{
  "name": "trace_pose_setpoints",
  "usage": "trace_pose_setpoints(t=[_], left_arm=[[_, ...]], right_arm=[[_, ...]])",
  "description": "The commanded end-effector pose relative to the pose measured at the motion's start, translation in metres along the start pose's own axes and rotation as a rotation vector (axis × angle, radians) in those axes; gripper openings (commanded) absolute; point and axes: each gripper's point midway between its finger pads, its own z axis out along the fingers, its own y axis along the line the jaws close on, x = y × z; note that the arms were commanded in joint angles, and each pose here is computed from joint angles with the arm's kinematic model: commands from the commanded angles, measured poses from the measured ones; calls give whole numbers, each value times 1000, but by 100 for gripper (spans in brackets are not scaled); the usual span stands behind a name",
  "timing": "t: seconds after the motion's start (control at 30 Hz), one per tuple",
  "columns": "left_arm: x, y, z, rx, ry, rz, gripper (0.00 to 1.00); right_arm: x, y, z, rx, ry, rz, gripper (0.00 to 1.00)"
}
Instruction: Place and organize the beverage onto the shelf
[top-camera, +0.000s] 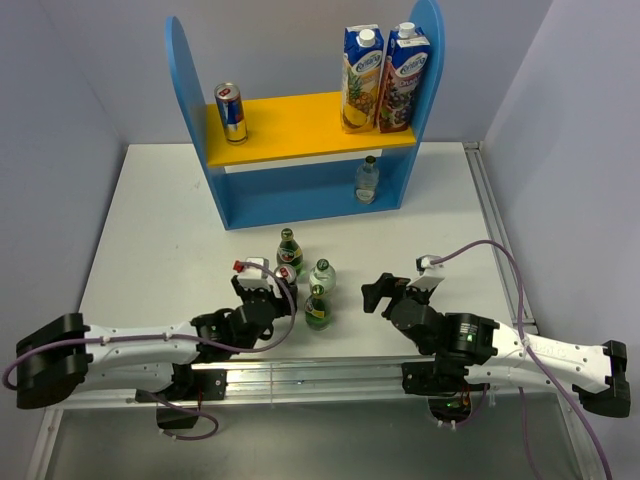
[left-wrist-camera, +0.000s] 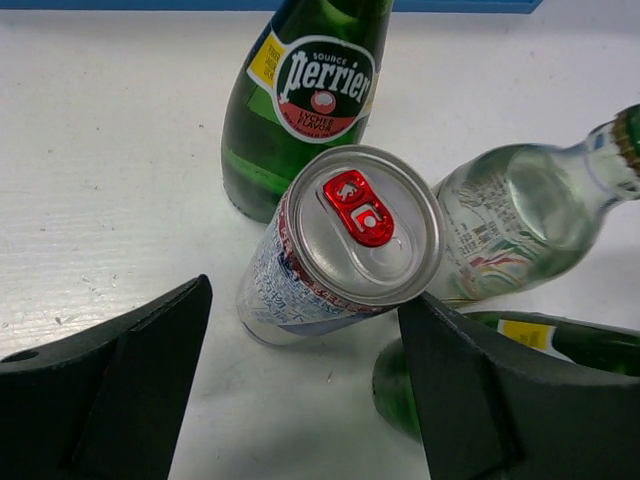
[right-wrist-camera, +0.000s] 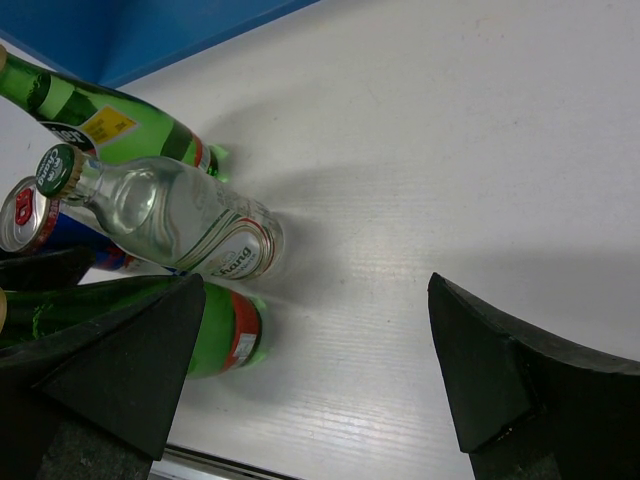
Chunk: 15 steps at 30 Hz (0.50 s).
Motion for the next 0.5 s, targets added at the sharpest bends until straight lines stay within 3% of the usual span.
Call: trace_pose_setpoints(t=[0.0,0.17,0.3,0.43,0.47], left_arm=[[-5,-7,9,-5,-52,-23,81],[9,-5,25,-15,-39,24,76],[-1,0,41,-22,-63,10,65],[-13,14,57,-48,-84,25,44],[-16,15,63,-55,-85,26,34]], right_arm=[[-7,2,2,8,-40,26,99],[-8,2,1,5,-43,32,99],[-8,1,1,4,-45,32,99],[-8,1,1,5,-45,30,99],[-7,1,1,8,-44,30,99]])
